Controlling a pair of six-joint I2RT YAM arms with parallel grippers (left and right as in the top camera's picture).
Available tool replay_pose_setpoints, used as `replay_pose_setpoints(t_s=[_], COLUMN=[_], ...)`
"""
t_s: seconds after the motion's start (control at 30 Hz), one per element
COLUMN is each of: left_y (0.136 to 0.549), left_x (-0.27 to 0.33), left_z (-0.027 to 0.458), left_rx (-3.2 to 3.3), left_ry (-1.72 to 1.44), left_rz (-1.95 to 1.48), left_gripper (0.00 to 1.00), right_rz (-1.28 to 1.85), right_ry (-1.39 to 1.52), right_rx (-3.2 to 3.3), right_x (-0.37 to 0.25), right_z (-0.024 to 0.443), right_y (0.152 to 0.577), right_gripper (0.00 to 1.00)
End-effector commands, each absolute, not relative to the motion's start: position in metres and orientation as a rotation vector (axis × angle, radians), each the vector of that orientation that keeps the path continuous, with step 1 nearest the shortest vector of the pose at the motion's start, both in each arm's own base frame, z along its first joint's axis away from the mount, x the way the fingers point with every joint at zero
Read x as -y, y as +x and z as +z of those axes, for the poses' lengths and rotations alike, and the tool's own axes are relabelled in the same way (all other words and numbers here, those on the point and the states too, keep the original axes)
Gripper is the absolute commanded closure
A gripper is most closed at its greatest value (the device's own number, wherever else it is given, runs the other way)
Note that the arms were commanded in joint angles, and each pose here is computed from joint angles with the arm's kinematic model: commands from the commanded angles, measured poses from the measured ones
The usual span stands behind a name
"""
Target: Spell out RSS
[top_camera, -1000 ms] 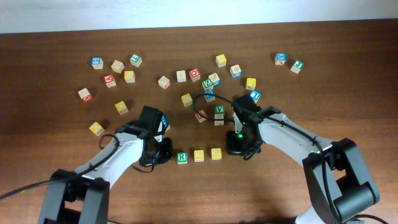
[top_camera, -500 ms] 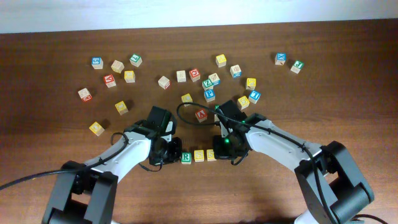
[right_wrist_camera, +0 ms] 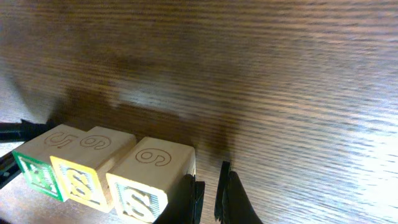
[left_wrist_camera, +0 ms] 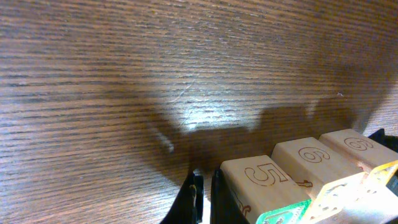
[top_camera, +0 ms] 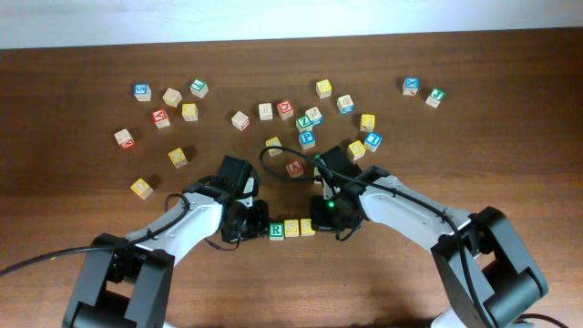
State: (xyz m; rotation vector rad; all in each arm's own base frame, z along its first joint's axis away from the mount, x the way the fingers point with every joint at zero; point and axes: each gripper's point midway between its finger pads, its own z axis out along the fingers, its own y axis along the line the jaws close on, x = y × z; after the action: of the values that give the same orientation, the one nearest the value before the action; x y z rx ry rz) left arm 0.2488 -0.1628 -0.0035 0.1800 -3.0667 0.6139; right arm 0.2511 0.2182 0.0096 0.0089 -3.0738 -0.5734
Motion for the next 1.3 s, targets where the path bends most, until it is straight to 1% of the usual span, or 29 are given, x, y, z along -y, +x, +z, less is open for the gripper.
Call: replay_pose_setpoints(t_s=[0.0, 0.13, 0.2, 0.47, 0.53, 0.6, 0.63, 0.7, 0.77, 0.87, 0.93, 1.03, 1.2, 1.27], left_y=[0.242, 0.242, 0.243, 0.254, 0.263, 0.271, 0.272, 0.268, 0.242, 0.196, 0.184, 0.181, 0.193, 0.201], left_x=[0.162, 0.162, 0.162, 0.145, 0.122, 0.091, 0.084, 0.09, 0.108, 0.148, 0.16, 0.184, 0.19, 0.181], left_z=[-0.012, -0.012, -0.012, -0.012, -0.004, 0.016, 0.03, 0.045, 0.051, 0.037, 0.028, 0.017, 0.009, 0.008], left_rx=[3.04, 3.04, 3.042, 3.104, 3.144, 3.178, 3.182, 3.181, 3.086, 2.962, 2.954, 3.005, 3.159, 3.21], left_ry=[0.198, 0.198, 0.197, 0.225, 0.285, 0.345, 0.359, 0.295, 0.24, 0.108, 0.136, 0.066, -0.012, -0.005], left_rz=[0.588, 0.588, 0.588, 0.485, 0.323, 0.1, 0.067, 0.131, 0.238, 0.32, 0.303, 0.358, 0.242, 0.167], left_gripper=[1.0, 1.0, 1.0, 1.0, 1.0, 1.0, 1.0, 1.0, 1.0, 1.0, 1.0, 1.0, 1.0, 1.0], right_rz=[-0.584, -0.59, -0.599, -0.486, -0.367, -0.301, -0.275, -0.248, -0.248, -0.267, -0.271, -0.269, -0.255, -0.251], right_ry=[0.011, 0.017, 0.066, 0.049, 0.035, 0.026, 0.024, 0.009, -0.067, -0.169, -0.232, -0.31, -0.325, -0.342], right_rx=[3.059, 3.067, 3.077, 3.118, 3.15, 3.169, 3.179, 3.194, 3.198, 3.189, 3.183, 3.18, 3.176, 3.169], right_x=[-0.229, -0.23, -0.231, -0.218, -0.204, -0.196, -0.193, -0.188, -0.176, -0.147, -0.136, -0.121, -0.102, -0.099], right_z=[0.007, 0.008, 0.008, 0.003, 0.0, -0.002, -0.003, -0.003, -0.003, -0.002, -0.002, -0.002, -0.003, -0.003], right_y=[0.244, 0.245, 0.247, 0.249, 0.251, 0.252, 0.253, 0.257, 0.266, 0.281, 0.286, 0.292, 0.296, 0.296], right_gripper=[0.96, 0.96, 0.96, 0.96, 0.96, 0.96, 0.95, 0.95, 0.94, 0.95, 0.95, 0.95, 0.95, 0.95])
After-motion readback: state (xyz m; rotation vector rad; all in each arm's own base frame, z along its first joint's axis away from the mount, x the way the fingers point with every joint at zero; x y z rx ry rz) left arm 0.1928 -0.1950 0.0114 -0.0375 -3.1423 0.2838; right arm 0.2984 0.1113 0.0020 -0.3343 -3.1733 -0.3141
